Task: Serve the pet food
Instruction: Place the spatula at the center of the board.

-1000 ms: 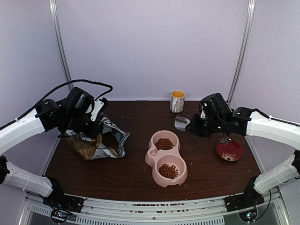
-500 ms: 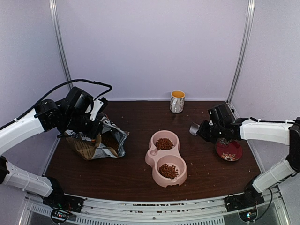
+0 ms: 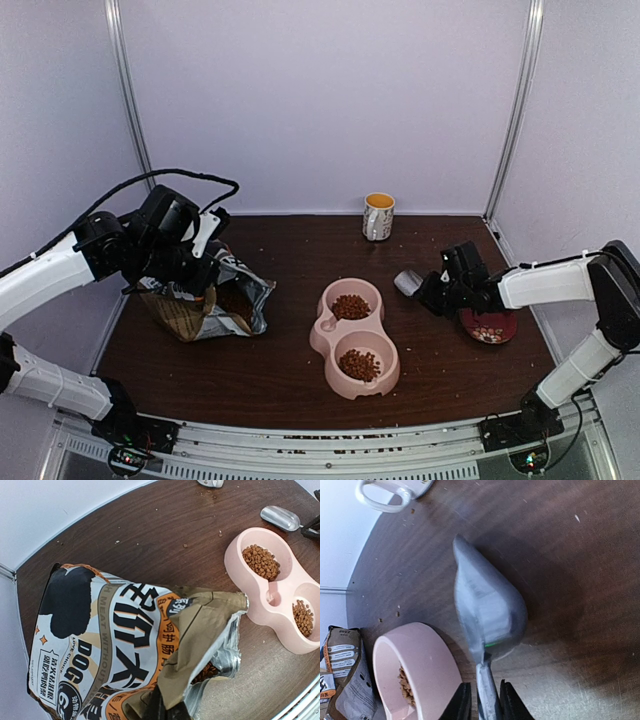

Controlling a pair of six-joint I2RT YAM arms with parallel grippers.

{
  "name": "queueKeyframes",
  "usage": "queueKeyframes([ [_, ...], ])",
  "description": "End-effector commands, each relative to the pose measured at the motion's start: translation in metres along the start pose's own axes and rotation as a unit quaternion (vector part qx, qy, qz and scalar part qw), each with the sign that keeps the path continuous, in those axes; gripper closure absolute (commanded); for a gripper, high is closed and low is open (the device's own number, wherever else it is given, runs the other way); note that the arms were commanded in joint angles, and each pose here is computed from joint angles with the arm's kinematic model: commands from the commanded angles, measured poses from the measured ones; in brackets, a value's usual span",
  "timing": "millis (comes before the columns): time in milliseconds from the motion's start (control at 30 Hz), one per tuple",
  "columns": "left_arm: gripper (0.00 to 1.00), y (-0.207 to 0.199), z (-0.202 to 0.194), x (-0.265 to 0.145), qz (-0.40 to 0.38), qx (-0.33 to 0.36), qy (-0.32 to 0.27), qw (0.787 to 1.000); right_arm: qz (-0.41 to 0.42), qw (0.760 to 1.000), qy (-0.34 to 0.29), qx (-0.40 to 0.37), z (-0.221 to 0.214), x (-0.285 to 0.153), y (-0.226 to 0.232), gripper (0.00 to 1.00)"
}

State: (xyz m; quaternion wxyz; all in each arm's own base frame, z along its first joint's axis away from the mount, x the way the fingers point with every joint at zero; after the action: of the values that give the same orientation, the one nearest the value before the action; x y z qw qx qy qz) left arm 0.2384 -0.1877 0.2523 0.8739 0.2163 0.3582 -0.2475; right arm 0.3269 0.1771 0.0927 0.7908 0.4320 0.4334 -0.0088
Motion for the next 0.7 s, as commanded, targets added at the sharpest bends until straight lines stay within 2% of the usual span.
queueKeyframes([
  [0, 1.0, 0.012, 0.03, -0.012, 0.027, -0.013, -0.069, 0.997, -0.028, 0.999, 0.025, 0.006, -0.013, 0.007, -0.027, 0.76],
  [400, 1.0, 0.013, 0.03, -0.01, 0.032, -0.012, -0.067, 0.997, -0.045, 0.998, 0.036, -0.011, -0.025, 0.004, -0.051, 0.47],
  [667, 1.0, 0.014, 0.029, -0.01, 0.038, -0.011, -0.064, 0.997, -0.088, 0.994, 0.034, -0.064, -0.032, -0.008, -0.058, 0.05],
])
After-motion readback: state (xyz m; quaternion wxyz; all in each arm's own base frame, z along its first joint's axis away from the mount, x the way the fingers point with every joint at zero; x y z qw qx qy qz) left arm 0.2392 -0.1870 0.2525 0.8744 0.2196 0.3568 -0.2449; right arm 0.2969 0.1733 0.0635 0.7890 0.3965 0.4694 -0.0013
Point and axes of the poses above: each gripper's point midway between its finger pads, its own x axis out along the fingers, its own y axis along the line the jaws close on, z = x × y, the point moved 3 cm from there along -x, back along the fingers, and after that the axes turned 10 degrees about x, right-handed, at the moved point
